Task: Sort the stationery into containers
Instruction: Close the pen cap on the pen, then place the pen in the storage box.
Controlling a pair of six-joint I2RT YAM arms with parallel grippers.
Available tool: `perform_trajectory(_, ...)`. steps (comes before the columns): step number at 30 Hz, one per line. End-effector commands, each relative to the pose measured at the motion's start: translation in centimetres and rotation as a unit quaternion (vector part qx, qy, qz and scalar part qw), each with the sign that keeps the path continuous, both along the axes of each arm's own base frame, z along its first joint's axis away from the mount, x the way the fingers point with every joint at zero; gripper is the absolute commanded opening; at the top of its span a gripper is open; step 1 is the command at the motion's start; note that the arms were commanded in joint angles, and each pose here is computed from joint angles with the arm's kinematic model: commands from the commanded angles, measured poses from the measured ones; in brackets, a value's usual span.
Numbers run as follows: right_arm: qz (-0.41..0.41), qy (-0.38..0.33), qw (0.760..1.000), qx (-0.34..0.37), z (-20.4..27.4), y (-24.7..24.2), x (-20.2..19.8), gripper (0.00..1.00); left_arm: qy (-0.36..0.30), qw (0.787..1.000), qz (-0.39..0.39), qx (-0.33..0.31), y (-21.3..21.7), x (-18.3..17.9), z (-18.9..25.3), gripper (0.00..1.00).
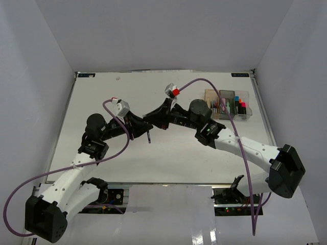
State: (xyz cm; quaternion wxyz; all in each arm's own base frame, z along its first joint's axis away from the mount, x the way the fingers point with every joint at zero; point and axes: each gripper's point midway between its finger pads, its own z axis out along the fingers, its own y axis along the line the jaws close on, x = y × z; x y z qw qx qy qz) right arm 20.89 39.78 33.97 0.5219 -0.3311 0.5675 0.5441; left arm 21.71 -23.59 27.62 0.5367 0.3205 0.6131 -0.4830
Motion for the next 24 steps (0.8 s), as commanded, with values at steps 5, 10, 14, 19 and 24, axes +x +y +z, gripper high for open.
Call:
perform_trajectory(5, 0.017, 0.041, 0.996, -0.081, -5.3, 0.4, -0.9, 0.08, -0.039, 0.999, -0.018, -0.022, 0.0, -0.9, 3.4, 0.45)
perform_trajectory(10, -0.011, 0.030, 0.996, -0.083, -5.3, -0.2, 0.4, 0.08, -0.011, 0.999, -0.040, -0.014, -0.2, -1.8, 1.9, 0.68)
perform_trajectory(14, -0.048, 0.020, 0.994, -0.093, -5.3, -1.1, 2.3, 0.08, 0.013, 0.999, -0.045, -0.001, -0.1, -2.0, 0.6, 0.83)
perform_trajectory(19, -0.159, 0.007, 0.978, -0.134, -6.1, -4.3, 7.5, 0.08, 0.047, 0.998, -0.023, 0.019, 0.0, -1.1, -1.0, 0.98)
perform_trajectory(24, -0.304, 0.028, 0.928, -0.213, -8.6, -11.2, 13.9, 0.08, 0.094, 0.985, 0.134, 0.054, 2.5, 3.5, -2.8, 0.98)
